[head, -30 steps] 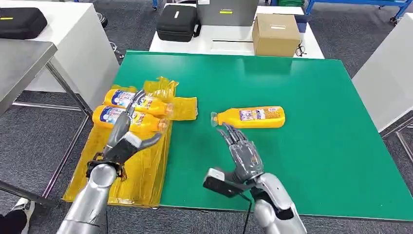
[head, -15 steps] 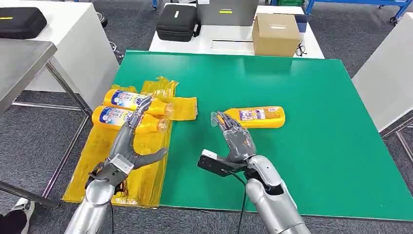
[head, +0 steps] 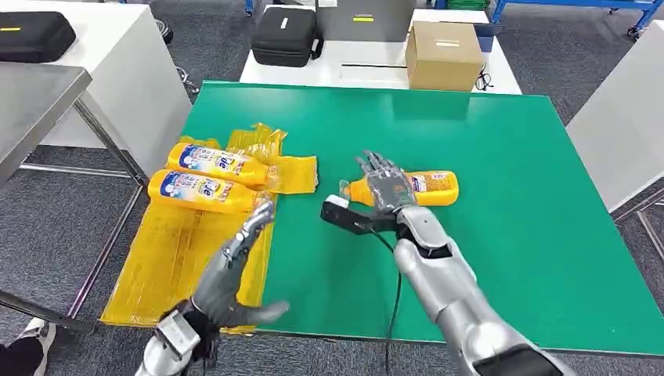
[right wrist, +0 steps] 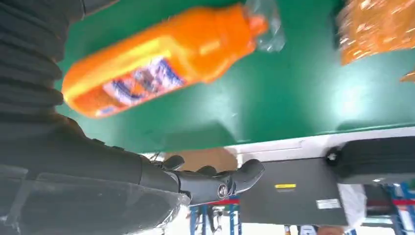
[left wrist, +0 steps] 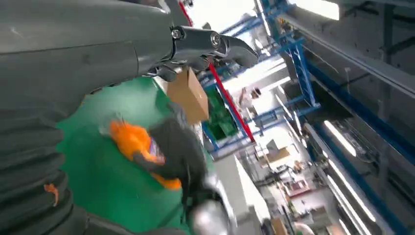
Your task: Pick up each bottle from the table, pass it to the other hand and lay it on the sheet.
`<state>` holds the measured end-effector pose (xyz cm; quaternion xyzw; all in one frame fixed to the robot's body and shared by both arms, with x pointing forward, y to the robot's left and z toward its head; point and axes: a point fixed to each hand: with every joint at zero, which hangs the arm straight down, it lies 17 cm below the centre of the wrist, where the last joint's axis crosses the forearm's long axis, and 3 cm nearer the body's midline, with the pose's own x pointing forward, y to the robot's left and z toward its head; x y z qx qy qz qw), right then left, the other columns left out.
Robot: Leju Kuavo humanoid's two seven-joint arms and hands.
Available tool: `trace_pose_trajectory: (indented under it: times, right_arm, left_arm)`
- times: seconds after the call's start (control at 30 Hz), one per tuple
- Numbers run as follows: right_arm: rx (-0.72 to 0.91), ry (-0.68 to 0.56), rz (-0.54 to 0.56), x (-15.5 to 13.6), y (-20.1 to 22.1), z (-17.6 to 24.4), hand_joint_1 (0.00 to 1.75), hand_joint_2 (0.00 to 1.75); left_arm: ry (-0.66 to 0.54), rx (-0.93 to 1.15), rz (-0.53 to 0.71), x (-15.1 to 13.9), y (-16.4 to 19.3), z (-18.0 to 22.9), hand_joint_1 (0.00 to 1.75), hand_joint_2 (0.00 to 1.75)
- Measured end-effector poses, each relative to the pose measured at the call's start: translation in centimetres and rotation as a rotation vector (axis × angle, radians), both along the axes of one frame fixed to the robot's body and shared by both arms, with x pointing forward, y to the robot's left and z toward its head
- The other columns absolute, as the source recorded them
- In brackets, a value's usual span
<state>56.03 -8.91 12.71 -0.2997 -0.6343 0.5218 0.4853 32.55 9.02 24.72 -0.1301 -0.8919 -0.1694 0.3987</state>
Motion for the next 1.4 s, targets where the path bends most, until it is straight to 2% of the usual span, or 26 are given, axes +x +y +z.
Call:
trace_pose_trajectory:
  times: [0.13, 0.37, 0.73, 1.4]
  right_arm:
    - [-0.038, 0.014, -0.037, 1.5, -1.4, 0.1, 0.0, 1.75]
    - [-0.112, 0.082, -0.083, 2.8, -3.8, -1.2, 0.0, 1.75]
    - [-0.214, 0.211, -0.138, 3.1, -6.7, -3.7, 0.0, 1.75]
    - [-0.27, 0.285, -0.225, 2.1, -7.4, -6.0, 0.0, 1.75]
  left_arm:
    - [0.018, -0.01, -0.035, -1.8, -1.1, -0.7, 0.0, 1.75]
    - [0.028, -0.03, -0.072, -3.0, -2.1, -0.8, 0.0, 1.75]
    - [0.015, -0.061, -0.102, -3.4, -2.2, -0.2, 0.0, 1.75]
    - [0.045, -0.084, -0.14, -4.4, -2.9, -0.8, 0.0, 1.75]
